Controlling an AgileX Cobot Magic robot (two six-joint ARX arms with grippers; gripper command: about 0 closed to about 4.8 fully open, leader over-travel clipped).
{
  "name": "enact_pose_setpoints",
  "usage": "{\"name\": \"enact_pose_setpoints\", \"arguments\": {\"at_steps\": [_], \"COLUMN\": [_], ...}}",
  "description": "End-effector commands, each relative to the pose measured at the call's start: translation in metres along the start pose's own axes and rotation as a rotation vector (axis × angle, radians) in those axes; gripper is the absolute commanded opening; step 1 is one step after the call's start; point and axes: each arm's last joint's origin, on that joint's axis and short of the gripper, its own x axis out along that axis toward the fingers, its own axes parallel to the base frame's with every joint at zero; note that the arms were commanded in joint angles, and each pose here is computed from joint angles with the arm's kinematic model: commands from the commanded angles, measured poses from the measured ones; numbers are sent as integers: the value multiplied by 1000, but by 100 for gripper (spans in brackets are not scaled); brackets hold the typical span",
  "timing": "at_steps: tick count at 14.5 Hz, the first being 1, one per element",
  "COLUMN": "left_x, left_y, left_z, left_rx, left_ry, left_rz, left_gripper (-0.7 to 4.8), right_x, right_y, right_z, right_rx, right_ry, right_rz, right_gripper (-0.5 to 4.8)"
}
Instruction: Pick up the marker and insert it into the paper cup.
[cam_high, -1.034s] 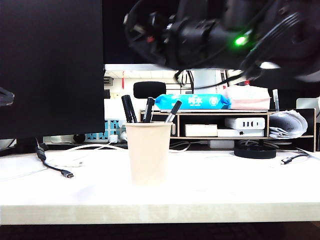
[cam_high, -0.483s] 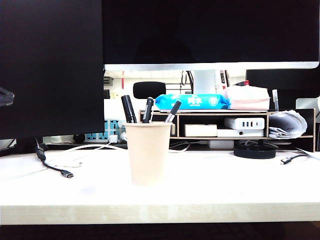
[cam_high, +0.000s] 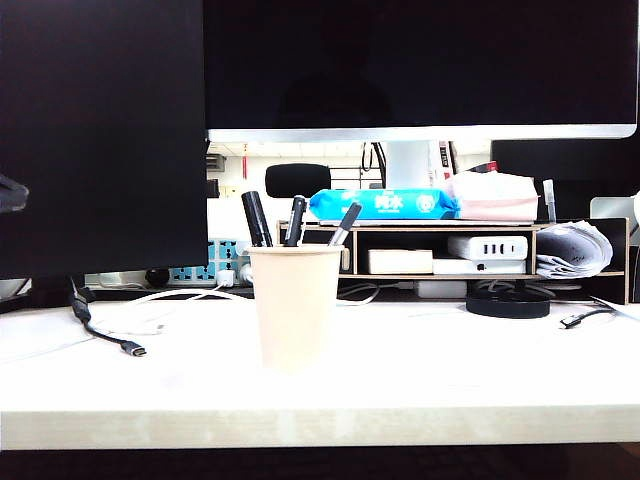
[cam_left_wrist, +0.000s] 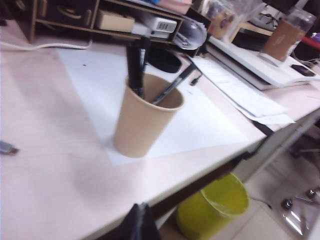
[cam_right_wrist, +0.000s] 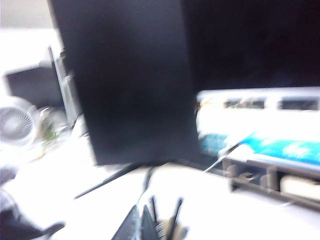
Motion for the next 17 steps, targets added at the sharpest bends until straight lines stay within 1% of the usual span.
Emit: {"name": "enact_pose_setpoints", "arguments": {"at_steps": [1,6,7,9,10,11,12,13,15,17], "left_x": [0,0,0,0,0,0,0,0,0,0], "left_y": [0,0,0,0,0,0,0,0,0,0], "left_z": [-1,-1,-1,-1,-1,-1,-1,-1,-1,-1], "left_rx": [3,4,4,3,3,4,3,3,3,3], "left_ry": [8,8,8,8,8,8,8,8,9,11], "left_rz": [-12,-12,-12,-12,-12,-12,-12,-12,-12,-13], "left_gripper": [-4,-5,-4,-4,-4,-4,-4,-4,-5,-4], "right_x": [-2,-2,-2,-2,-3,-3,-5,-7,-11,-17], "right_y": [2,1,1,-2,-3,-7,-11,-18,-37,-50], "right_z": [2,-3,-4,-10,-13,-18,-20,-25,-37,-41], "right_rx": [0,1,-1,-187,-235,-300,-310,-308,-262,-205], "right_ry": [-13,30,40,106,135,182,210,224,260,259], "right_rz": [53,50,34,-27,-50,-103,-153,-231,-406,-538], "right_gripper": [-5,-5,-5,-5,-5,-5,-6,-5,-5,-5]}}
